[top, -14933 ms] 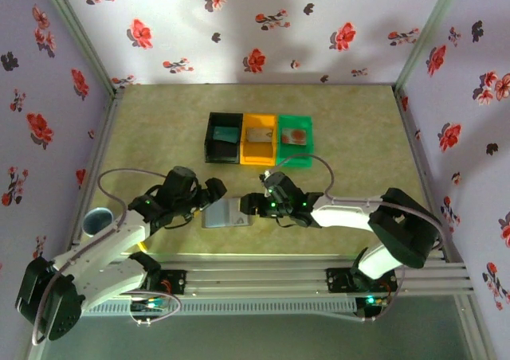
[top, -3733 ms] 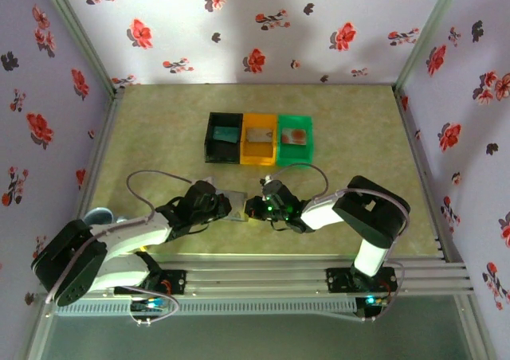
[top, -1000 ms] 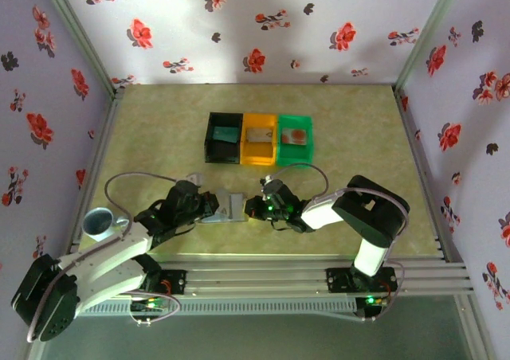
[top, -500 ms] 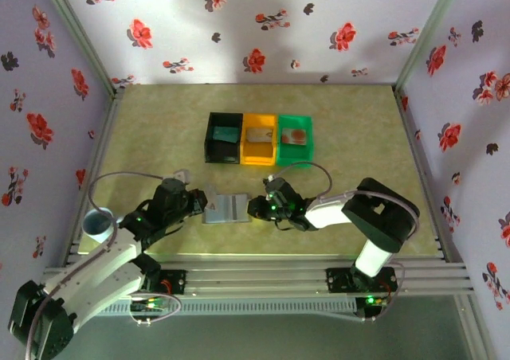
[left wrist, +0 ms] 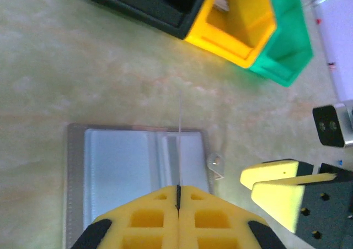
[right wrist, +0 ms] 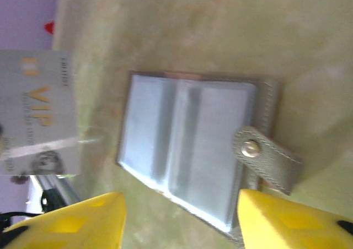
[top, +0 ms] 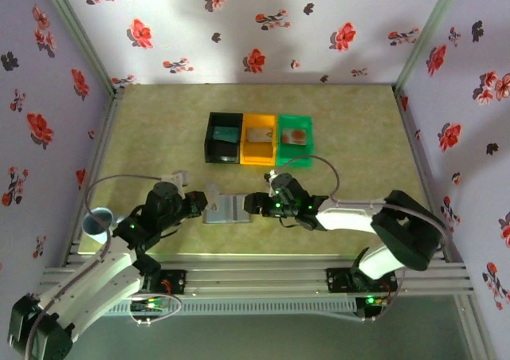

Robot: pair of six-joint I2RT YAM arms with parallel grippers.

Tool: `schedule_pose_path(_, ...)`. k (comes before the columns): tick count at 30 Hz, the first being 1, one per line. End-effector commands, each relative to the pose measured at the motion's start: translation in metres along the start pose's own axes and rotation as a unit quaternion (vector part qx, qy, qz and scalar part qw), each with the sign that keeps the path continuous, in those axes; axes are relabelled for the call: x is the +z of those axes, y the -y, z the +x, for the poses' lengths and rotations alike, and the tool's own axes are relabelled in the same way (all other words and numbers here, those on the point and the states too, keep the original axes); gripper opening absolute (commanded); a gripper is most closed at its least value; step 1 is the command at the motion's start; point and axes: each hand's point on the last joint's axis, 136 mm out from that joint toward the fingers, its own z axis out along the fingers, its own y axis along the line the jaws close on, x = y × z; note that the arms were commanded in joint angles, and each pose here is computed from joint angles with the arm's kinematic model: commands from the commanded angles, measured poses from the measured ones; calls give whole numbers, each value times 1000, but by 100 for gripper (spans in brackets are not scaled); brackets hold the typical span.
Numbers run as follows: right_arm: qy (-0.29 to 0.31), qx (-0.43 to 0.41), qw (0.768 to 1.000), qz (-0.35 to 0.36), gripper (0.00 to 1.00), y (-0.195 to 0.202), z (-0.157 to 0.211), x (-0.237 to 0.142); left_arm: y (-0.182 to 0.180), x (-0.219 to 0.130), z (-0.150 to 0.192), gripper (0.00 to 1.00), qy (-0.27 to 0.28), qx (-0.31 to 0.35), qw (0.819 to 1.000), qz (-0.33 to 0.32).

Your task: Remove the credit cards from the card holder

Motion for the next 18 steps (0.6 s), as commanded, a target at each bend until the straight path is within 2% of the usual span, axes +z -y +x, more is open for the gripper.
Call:
schedule_pose_path(1, 1, -50, 998, -33, 65, -22, -7, -11, 21, -3, -4, 0, 12, 15, 998, 64)
schedule_pose_path(6, 14, -75, 990, -116, 75, -49, -6, -21, 38, -3, -1, 0, 5, 8, 993, 117)
schedule_pose_path(13, 43, -81, 976, -197, 76, -66, -5, -32, 56, -6, 3, 0, -1, -12, 983, 182)
schedule_pose_path(18, 56, -88, 970, -219, 76, -72, -7, -37, 64, -7, 4, 0, -1, -25, 976, 214)
